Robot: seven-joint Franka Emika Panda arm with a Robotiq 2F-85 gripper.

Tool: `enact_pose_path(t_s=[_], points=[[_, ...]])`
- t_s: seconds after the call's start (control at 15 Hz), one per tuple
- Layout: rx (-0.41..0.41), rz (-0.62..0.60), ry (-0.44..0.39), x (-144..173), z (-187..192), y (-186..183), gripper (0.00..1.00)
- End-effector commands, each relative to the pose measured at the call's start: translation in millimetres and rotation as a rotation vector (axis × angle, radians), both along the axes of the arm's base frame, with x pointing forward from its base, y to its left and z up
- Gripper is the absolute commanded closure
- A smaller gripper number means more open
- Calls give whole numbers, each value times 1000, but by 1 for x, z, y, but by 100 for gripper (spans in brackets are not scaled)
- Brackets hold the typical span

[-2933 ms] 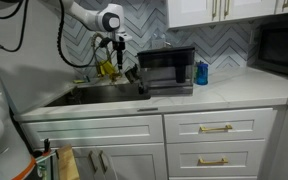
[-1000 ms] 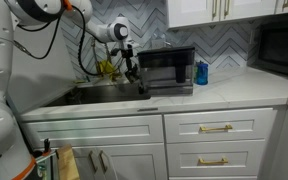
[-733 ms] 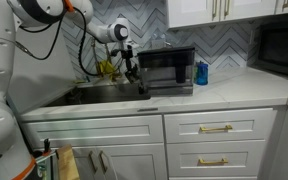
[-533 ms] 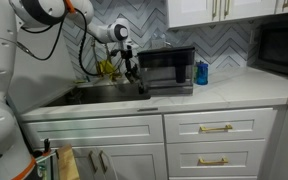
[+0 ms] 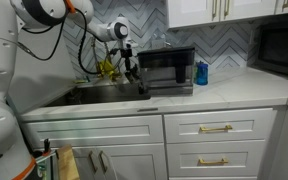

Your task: Move the clear mug on the dishrack backwards

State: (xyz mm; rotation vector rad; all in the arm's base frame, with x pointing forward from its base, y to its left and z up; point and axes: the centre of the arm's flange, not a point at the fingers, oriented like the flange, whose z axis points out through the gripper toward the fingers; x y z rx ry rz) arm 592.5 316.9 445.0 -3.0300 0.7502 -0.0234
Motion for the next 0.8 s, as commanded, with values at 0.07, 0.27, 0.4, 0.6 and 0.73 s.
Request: enact_pose_path(t_s=[0.07, 0.27, 0.4, 0.6, 0.73], points=[[-27, -46, -6, -6, 25, -1, 44], [-12, -60, -24, -10, 44, 0, 44], [-9, -67, -30, -9, 50, -1, 44], [-6, -69, -18, -6, 46, -1, 44], [-1, -68, -7, -3, 40, -1, 44]])
